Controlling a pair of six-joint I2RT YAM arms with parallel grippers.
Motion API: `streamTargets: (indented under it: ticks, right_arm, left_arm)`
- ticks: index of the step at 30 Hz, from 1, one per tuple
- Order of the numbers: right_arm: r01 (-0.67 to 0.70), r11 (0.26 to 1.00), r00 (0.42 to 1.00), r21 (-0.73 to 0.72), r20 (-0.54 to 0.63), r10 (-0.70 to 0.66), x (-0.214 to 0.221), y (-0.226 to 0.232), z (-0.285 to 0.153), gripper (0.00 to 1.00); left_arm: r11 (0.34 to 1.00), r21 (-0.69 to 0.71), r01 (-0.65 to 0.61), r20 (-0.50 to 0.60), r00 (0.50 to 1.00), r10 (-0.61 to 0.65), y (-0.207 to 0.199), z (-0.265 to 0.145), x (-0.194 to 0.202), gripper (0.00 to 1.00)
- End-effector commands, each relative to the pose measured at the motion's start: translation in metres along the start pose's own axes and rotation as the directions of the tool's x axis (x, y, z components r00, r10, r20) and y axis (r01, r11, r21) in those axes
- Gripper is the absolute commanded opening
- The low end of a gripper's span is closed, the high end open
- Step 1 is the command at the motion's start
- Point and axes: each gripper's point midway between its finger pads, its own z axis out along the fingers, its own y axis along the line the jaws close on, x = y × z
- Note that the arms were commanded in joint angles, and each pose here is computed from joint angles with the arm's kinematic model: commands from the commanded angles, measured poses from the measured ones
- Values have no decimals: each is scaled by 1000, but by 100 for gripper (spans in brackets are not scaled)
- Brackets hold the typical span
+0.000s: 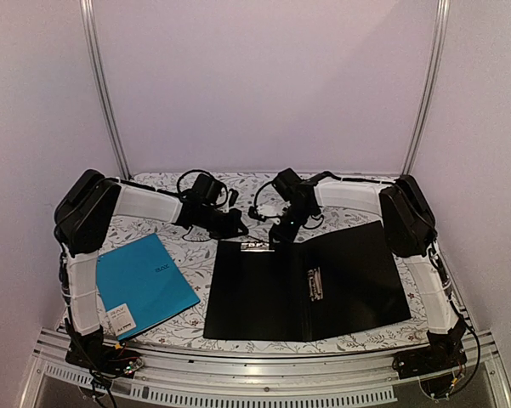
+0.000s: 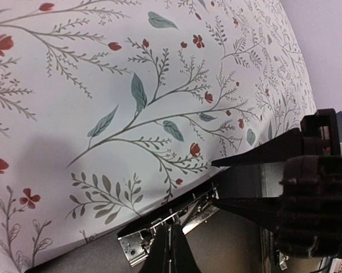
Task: Put the files into the folder
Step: Open the spring clip on the folder at the center of the board.
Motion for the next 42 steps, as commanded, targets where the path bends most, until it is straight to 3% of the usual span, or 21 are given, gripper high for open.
streamTargets:
  ticks: [1, 9, 17, 26, 33, 38, 42]
  right_arm:
    - [-8, 1000, 1000, -23, -3, 8, 9, 0, -3, 35]
    - [-121, 991, 985, -52, 121, 126, 6, -5, -35, 50]
    - [-282, 954, 922, -105, 244, 300, 9, -11, -71, 55]
    - [-426, 904, 871, -22, 259, 417, 32, -31, -96, 55]
    - [-486, 874, 847, 14, 256, 467, 51, -36, -104, 55]
    - [-502, 865, 835, -5, 256, 487, 58, -28, -105, 55]
    - [-516, 856, 830, 12, 254, 497, 68, -22, -114, 56]
  left_arm:
    - [996, -70, 52, -118, 991, -60, 13, 4, 32, 0]
    - [999, 27, 20, -77, 997, -18, -17, 0, 12, 0]
    - [992, 128, -11, -40, 999, 16, -49, 6, -2, 0]
    - [961, 259, -94, -121, 984, 129, -100, 36, 26, 23]
    - [914, 330, -237, -118, 950, 290, -126, 38, 44, 44]
    - [893, 333, -303, -87, 933, 349, -130, 27, 39, 70]
    - [881, 299, -367, -11, 922, 388, -134, 6, 21, 80]
